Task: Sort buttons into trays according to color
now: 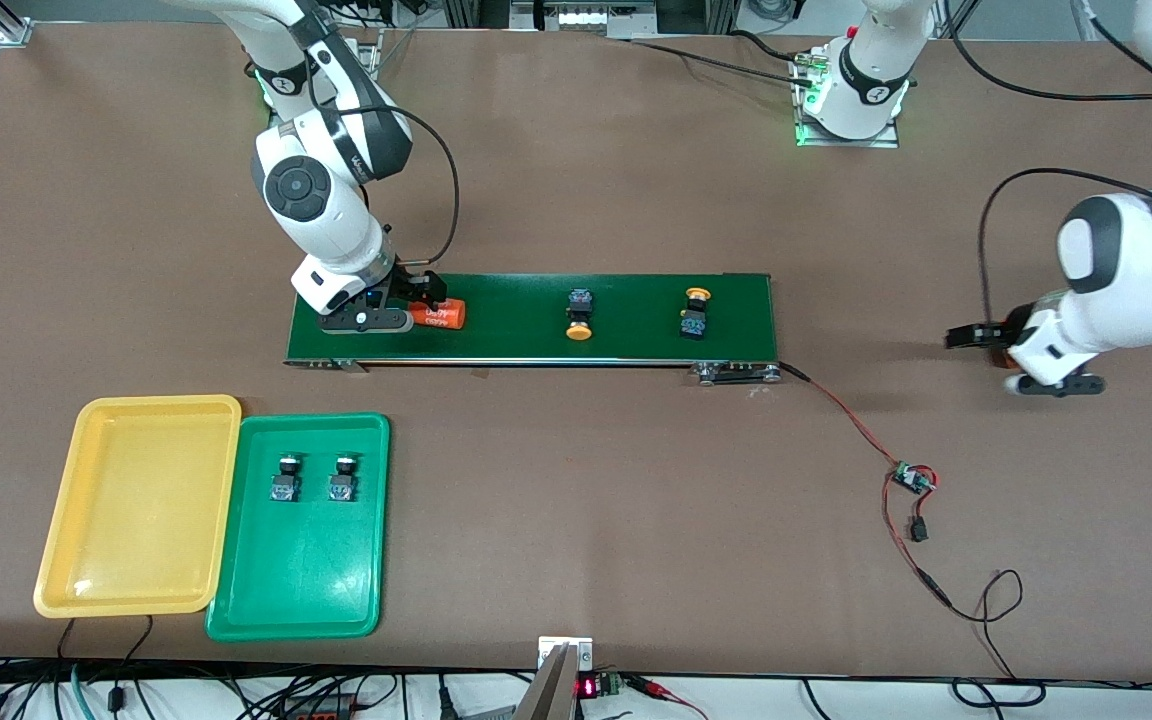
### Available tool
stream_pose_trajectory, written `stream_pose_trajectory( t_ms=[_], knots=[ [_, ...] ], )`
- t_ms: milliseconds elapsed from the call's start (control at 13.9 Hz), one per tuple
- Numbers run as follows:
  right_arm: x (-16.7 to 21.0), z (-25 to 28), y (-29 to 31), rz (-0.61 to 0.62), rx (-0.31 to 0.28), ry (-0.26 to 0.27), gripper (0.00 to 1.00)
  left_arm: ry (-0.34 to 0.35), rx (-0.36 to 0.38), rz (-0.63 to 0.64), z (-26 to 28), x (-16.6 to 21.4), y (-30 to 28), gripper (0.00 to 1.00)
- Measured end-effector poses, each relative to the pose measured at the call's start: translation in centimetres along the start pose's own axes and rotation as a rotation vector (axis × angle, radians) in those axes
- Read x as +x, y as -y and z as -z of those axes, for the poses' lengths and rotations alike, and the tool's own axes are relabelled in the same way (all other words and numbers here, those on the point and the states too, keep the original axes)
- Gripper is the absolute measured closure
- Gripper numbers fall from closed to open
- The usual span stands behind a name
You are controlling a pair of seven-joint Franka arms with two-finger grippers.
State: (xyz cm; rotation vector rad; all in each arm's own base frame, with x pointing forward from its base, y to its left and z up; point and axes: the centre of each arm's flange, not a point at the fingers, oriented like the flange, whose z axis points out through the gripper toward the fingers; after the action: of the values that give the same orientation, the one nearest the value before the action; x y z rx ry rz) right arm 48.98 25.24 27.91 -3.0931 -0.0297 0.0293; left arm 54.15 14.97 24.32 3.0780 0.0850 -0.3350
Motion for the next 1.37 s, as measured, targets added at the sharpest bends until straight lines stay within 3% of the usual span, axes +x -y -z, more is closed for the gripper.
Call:
stream_pose_trajectory(
  t_ms=[433,866,1298,1371],
  knots=[
    [0.1,0.3,0.0,0.026,-0.026,0.006,0.0,0.008,0.058,0.01,-2.5,-0.5,5.5,0.0],
    [0.1,0.4,0.0,0.026,-0.027,0.007,0.0,0.0,0.042,0.029,-4.9,-0.4,8.0,0.0],
    [0.1,0.6,0.3,0.043,-0.051,0.003,0.0,0.005,0.037,0.026,-5.3,-0.3,7.8,0.11],
    [0.1,0.6,0.3,0.048,-0.059,0.007,0.0,0.006,0.035,0.026,-5.5,-0.3,7.8,0.18]
  ],
)
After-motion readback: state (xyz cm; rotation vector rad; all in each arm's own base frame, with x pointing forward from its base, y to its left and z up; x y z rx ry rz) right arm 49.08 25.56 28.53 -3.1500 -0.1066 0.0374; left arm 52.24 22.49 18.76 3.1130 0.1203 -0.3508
